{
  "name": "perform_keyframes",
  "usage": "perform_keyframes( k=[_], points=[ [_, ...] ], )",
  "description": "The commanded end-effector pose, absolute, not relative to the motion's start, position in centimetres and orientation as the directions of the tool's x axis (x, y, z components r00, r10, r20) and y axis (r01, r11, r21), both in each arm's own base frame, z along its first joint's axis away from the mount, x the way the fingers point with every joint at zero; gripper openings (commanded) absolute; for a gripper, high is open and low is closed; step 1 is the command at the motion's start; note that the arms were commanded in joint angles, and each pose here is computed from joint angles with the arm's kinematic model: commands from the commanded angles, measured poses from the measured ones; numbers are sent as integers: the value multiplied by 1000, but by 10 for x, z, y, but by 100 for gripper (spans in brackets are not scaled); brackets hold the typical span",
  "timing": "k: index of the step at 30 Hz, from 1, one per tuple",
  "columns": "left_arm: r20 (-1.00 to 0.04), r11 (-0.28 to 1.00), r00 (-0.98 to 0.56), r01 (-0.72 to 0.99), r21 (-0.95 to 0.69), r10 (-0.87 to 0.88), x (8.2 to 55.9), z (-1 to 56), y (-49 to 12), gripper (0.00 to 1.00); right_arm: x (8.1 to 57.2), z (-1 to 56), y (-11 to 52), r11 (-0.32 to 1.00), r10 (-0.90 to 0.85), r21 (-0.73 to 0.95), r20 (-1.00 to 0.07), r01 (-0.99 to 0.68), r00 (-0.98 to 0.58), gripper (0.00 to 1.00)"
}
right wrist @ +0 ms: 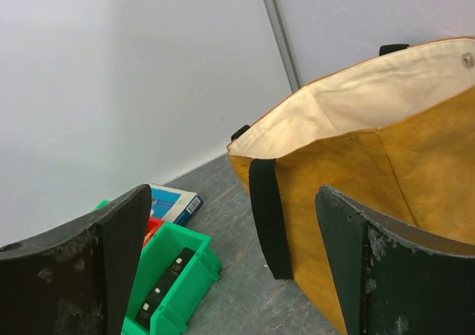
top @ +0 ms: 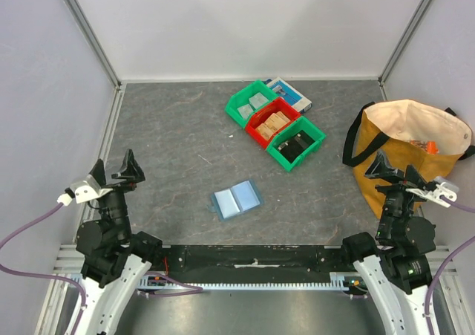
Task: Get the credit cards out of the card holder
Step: Reset both arms
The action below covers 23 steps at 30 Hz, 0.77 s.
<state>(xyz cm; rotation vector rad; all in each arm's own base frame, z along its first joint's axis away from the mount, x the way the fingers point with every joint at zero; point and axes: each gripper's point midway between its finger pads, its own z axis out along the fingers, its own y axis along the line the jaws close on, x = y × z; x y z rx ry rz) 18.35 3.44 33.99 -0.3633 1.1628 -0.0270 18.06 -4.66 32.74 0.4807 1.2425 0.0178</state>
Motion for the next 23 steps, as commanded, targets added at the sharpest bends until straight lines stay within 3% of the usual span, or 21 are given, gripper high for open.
perform_keyframes(
  k=[1, 23],
  points=[
    [-827, 929, 503, -114, -352, -252, 164, 356, 40, 93, 174, 336, -59, 875, 261, 394, -874, 282, 409, 98],
    [-824, 930, 507, -110, -352, -252, 164, 357, 40, 94, 176, 334, -55, 881, 273, 397, -870, 256, 412, 98]
  ],
)
